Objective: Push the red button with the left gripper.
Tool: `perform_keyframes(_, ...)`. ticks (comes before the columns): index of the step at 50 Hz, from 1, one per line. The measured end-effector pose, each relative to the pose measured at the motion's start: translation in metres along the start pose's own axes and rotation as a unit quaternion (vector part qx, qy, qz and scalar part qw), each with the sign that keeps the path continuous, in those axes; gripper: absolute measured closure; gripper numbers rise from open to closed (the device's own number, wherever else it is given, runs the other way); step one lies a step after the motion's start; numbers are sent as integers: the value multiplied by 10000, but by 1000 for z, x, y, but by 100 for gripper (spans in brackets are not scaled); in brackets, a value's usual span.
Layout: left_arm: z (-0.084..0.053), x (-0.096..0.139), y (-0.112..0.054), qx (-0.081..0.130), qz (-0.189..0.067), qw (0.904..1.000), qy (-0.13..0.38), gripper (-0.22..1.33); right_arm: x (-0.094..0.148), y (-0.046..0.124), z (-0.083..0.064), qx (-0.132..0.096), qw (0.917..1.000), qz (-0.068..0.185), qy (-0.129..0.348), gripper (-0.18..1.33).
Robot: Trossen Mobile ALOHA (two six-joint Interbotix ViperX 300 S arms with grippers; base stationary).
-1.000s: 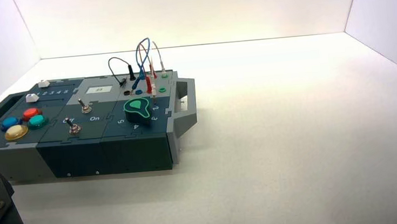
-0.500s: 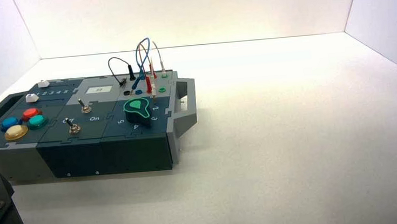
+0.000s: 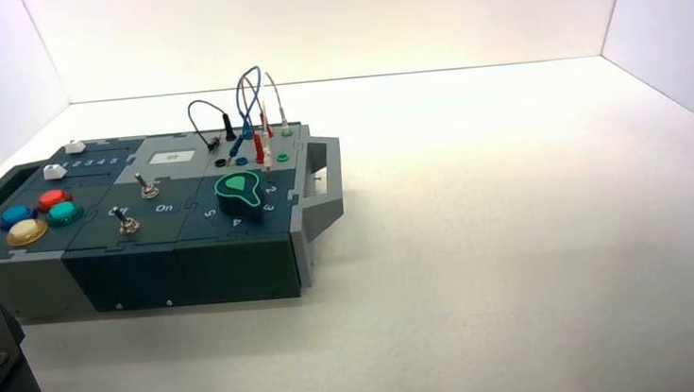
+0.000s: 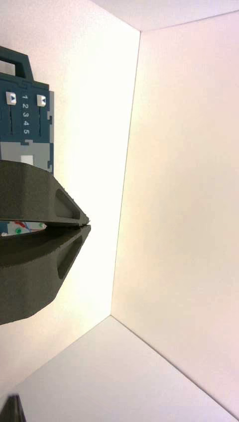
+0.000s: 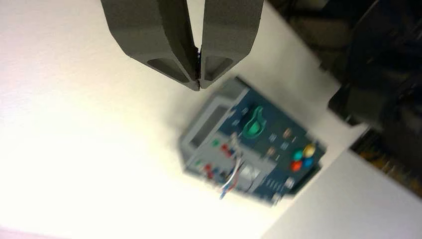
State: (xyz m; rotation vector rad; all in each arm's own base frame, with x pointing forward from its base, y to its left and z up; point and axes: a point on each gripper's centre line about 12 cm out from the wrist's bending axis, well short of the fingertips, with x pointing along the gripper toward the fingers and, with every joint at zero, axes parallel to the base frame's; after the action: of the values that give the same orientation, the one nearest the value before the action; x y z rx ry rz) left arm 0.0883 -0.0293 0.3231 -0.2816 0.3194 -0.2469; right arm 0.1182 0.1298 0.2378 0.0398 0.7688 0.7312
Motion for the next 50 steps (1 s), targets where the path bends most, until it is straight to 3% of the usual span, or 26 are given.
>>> perform_keyframes(10,1,4,0,-9,14,10000,20,128,32,14,19,-46,9981,52,610,128)
perform_keyframes(19,-2,9,2,-23,52,9999,144,128,65,20,30,140,9939,8,1094,128)
perform_keyframes(25,-2,12,2,-22,70,9998,202,128,86,27,37,128,9910,24,1336,128)
perform_keyframes(50,-10,16,5,-23,117,9994,316,128,176,34,44,192,9750,-182,2205,129)
